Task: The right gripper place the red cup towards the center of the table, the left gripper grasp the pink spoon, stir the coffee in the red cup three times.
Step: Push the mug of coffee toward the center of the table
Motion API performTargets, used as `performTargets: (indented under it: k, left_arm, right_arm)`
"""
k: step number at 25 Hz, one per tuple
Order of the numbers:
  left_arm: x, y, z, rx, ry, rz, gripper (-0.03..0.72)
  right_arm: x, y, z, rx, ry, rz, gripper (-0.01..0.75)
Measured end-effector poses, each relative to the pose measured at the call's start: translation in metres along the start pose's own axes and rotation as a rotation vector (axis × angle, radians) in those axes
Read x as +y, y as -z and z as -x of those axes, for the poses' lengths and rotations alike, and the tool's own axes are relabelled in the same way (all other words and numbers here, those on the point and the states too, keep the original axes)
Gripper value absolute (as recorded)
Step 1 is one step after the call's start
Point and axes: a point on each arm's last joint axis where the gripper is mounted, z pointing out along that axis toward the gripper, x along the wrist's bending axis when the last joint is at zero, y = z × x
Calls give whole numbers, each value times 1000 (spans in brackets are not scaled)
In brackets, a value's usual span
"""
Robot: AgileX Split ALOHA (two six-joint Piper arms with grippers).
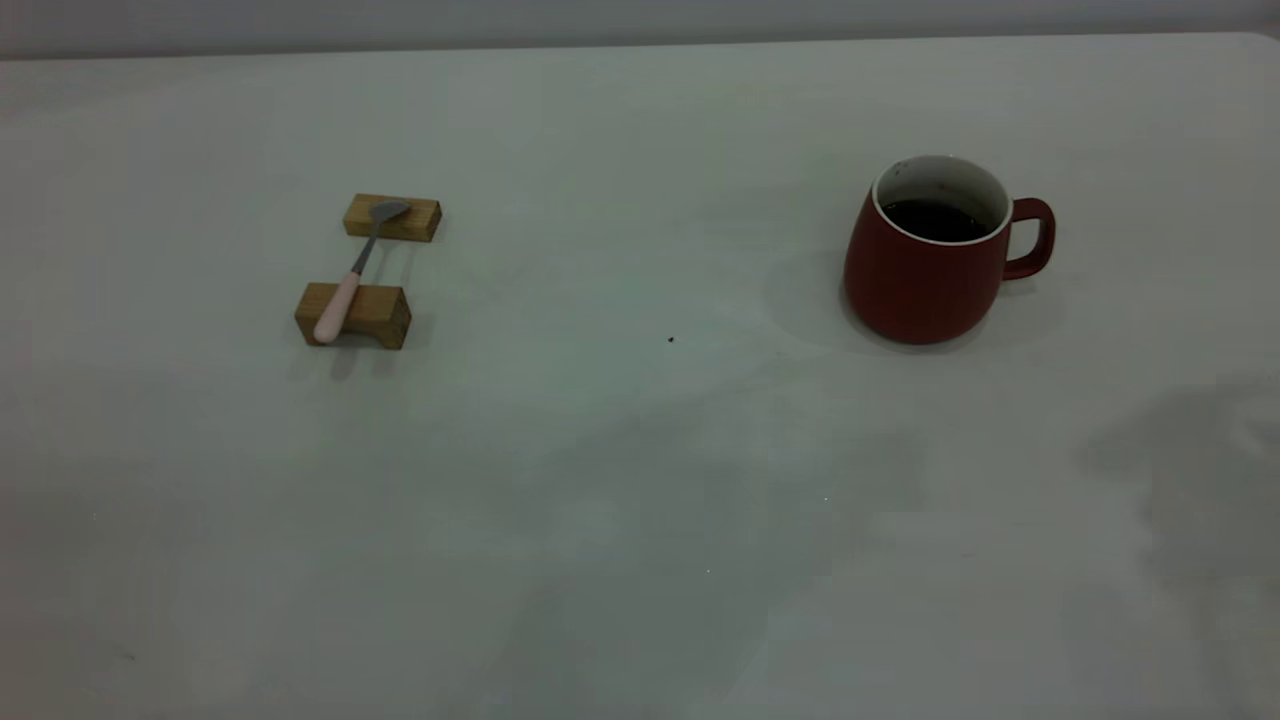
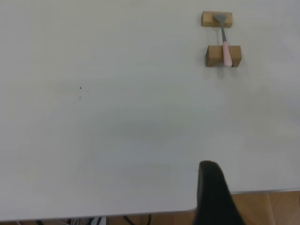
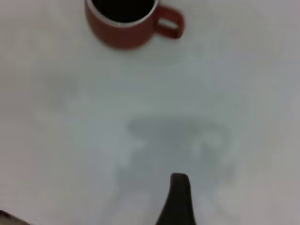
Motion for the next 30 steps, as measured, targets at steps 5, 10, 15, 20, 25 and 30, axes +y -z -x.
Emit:
performTargets:
  k: [5, 10, 15, 20, 25, 30]
  left_arm:
    - [0, 0, 0, 0, 0, 0, 504]
    - [0, 0, 0, 0, 0, 0, 504]
    - [0, 0, 0, 0, 0, 0, 504]
    - [0, 0, 0, 0, 0, 0, 504]
    - [0, 0, 0, 0, 0, 0, 504]
    - [0, 0, 0, 0, 0, 0, 504]
  right_arm:
    - [31, -53, 19, 81, 195, -58, 714]
    - [57, -110, 17, 166, 390, -102, 691]
    - [76, -161, 14, 210, 531, -127, 685]
    - [80, -203, 12, 251, 637, -147, 683]
    - [81, -232, 8, 281, 738, -151, 683]
    - [84, -251, 7, 298, 844, -141, 683]
